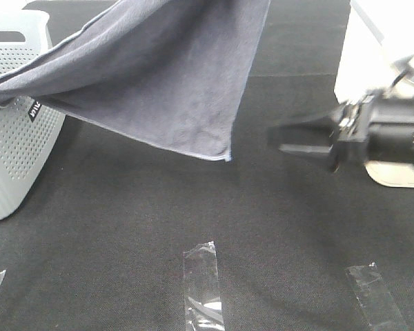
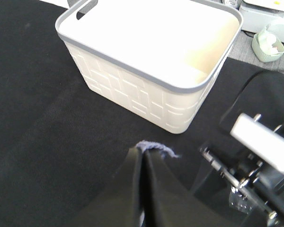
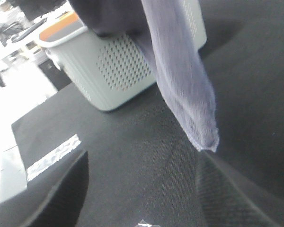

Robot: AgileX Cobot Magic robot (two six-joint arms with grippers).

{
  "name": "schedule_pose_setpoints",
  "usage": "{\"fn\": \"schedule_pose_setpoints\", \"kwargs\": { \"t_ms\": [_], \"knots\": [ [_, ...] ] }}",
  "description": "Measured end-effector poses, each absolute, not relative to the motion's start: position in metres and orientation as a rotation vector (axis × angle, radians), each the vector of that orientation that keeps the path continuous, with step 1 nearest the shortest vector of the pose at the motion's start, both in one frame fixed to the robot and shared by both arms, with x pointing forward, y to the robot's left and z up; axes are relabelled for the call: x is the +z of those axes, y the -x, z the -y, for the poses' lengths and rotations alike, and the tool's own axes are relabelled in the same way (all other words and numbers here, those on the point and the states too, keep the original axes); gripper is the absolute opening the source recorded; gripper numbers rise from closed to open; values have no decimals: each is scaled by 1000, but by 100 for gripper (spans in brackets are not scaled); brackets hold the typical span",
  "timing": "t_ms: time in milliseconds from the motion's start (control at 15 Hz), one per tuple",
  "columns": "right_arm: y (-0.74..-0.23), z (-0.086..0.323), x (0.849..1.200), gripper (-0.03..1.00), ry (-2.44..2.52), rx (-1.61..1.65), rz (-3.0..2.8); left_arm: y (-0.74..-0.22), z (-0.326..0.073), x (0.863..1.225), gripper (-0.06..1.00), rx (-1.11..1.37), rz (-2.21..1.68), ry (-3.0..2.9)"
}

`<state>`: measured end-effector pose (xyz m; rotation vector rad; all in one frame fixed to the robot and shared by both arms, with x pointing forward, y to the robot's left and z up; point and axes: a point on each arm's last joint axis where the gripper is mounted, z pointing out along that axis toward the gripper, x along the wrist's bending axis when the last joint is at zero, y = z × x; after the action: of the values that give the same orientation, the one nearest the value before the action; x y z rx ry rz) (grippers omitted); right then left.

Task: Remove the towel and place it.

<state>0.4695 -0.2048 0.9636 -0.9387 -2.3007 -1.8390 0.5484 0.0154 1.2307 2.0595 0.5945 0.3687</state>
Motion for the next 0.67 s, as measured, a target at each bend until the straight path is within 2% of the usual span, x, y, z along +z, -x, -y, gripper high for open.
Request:
{"fn": "schedule_pose_setpoints", "kwargs": {
  "t_ms": [333, 667],
  "knots": [
    [-506, 199, 917, 62, 880, -1795, 2216, -547, -12, 1234, 0, 332, -591, -2008],
    [-530, 196, 912, 64, 838, -1838, 2216, -547, -11, 1236, 0, 324, -589, -1985]
  ]
}}
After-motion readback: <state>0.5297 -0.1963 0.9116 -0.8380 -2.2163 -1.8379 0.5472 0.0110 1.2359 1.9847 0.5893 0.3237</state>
